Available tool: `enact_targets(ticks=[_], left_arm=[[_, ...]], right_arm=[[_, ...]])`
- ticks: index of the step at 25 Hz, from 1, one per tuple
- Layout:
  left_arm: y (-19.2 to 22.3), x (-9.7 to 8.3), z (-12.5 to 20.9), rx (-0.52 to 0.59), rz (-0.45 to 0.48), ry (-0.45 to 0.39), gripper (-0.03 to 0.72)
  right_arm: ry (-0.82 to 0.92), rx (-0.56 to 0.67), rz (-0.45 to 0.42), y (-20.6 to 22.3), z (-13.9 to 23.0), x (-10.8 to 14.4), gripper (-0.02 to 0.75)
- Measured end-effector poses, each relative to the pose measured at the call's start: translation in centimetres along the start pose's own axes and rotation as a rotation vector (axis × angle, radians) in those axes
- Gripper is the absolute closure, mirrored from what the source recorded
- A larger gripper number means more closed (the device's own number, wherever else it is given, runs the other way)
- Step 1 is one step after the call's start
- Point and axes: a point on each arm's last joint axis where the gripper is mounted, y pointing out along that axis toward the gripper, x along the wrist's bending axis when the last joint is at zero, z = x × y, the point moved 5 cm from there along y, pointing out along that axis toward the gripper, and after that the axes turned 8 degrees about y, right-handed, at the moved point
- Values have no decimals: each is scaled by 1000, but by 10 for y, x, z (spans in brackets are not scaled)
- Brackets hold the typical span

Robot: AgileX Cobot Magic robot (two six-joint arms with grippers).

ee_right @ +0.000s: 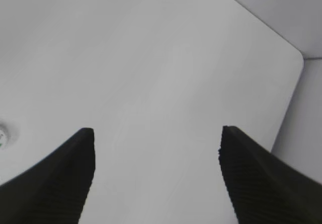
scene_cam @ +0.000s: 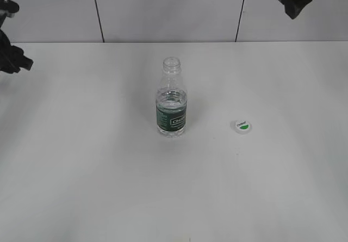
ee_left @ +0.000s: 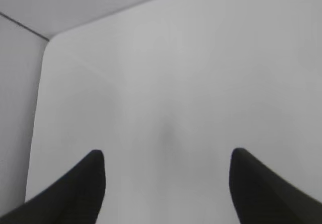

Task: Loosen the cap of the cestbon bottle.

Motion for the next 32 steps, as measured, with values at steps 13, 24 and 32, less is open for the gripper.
enact_targets(ticks=[13,24,32], left_arm=[[-41,-13,50,389,237,71,221],[-103,16,59,428,383,-76,221],[-150,26,59,407,456,-162,220]], right_arm=[[187,65,-84,10,21,-29,149],[433,47,-173,5,50,-82,149],[446,-19,-158,-48,70,-81,149]])
